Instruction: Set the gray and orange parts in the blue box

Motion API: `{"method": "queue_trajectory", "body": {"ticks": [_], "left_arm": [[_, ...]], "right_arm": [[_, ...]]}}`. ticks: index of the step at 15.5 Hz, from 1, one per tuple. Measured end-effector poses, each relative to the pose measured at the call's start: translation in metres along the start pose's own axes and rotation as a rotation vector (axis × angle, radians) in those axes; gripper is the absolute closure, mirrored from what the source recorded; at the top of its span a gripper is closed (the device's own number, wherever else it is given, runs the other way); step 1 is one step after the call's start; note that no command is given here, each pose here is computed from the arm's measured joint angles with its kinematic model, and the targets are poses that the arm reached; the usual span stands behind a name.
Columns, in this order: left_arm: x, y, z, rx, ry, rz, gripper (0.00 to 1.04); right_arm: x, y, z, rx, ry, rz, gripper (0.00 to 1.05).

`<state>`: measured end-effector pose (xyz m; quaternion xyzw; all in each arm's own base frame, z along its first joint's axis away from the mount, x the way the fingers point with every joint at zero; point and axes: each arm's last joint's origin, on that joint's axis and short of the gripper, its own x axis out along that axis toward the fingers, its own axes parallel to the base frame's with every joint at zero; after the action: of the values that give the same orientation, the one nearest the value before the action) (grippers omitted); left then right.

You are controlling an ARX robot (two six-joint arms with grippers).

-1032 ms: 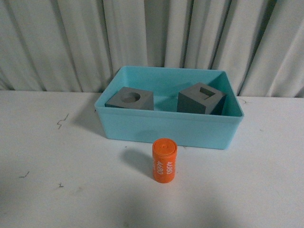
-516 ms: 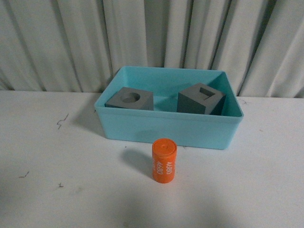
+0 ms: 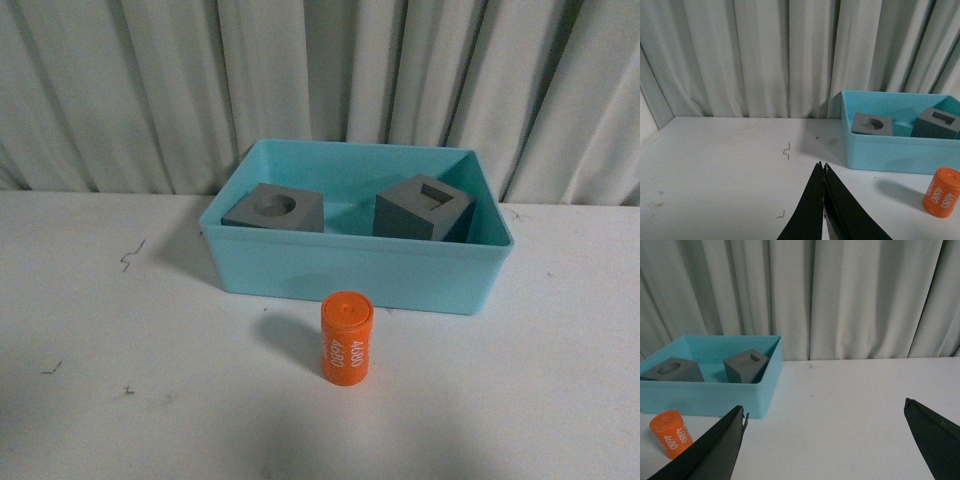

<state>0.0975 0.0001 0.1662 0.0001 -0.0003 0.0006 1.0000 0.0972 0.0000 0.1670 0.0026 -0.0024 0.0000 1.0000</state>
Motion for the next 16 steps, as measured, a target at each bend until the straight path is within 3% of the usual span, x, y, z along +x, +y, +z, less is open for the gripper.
{"method": "queue_trajectory", "body": {"ticks": [8, 9, 16], "left_arm": [[0.0, 0.0, 0.0, 0.0, 0.0, 0.0, 0.11], [0.0, 0.0, 0.0, 0.0, 0.0, 0.0, 0.06], [0.0, 0.0, 0.0, 0.0, 0.0, 0.0, 0.07]], "right_arm": [[0.0, 0.0, 0.0, 0.0, 0.0, 0.0, 0.06], [0.0, 0.0, 0.0, 0.0, 0.0, 0.0, 0.06], [0.0, 0.0, 0.0, 0.0, 0.0, 0.0, 0.06]]}}
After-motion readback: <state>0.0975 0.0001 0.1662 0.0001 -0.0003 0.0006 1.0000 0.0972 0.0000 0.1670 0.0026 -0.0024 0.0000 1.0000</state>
